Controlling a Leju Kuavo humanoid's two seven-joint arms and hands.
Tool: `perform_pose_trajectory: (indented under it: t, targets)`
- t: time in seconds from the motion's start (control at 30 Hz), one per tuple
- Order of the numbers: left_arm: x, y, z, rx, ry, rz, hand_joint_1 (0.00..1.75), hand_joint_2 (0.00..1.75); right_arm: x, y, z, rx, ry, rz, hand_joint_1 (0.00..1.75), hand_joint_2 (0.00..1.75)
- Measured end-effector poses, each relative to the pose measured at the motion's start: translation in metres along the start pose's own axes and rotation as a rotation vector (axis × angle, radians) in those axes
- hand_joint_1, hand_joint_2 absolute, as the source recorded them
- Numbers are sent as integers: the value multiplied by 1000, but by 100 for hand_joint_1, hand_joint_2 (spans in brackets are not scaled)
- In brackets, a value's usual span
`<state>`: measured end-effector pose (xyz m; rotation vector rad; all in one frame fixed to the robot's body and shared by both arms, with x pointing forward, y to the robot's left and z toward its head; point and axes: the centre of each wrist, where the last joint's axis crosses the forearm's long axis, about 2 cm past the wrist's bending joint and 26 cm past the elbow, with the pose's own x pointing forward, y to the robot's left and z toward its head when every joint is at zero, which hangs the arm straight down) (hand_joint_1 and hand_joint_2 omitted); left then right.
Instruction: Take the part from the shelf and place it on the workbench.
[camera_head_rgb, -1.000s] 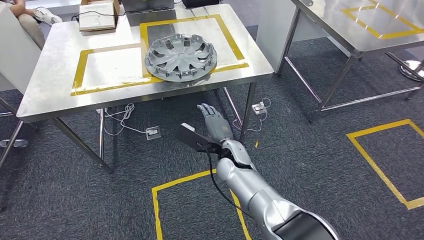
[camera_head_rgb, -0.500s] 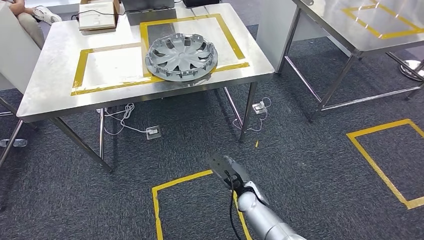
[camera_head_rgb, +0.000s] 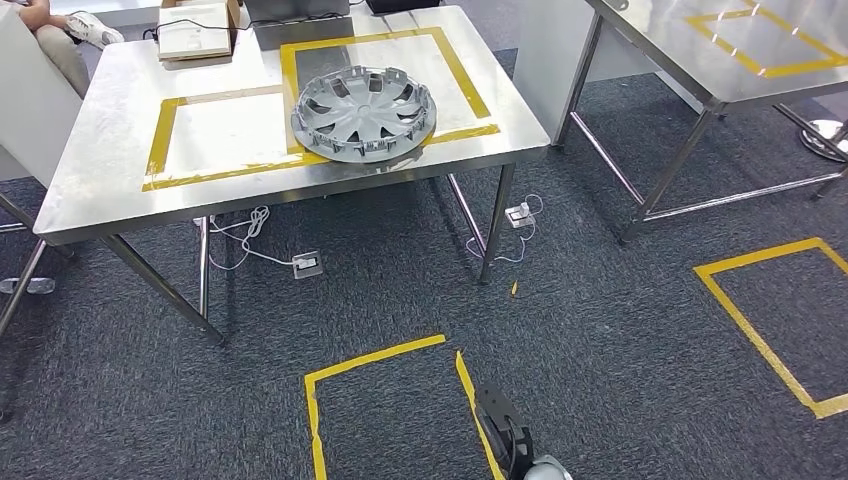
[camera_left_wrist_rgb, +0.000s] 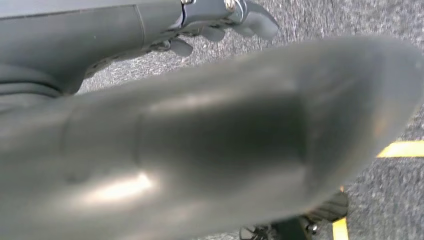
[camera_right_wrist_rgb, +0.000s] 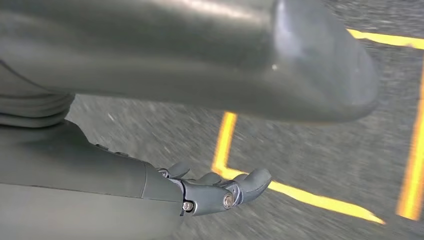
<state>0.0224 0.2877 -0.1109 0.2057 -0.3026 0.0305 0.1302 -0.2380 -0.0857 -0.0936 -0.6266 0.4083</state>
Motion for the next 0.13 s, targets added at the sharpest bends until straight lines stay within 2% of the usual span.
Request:
perform_pose_trajectory:
  t: [0.13]
  targets:
    - [-4,1,1,-45,14,7,0,0,-32,2,11,21,95,-93,0,0]
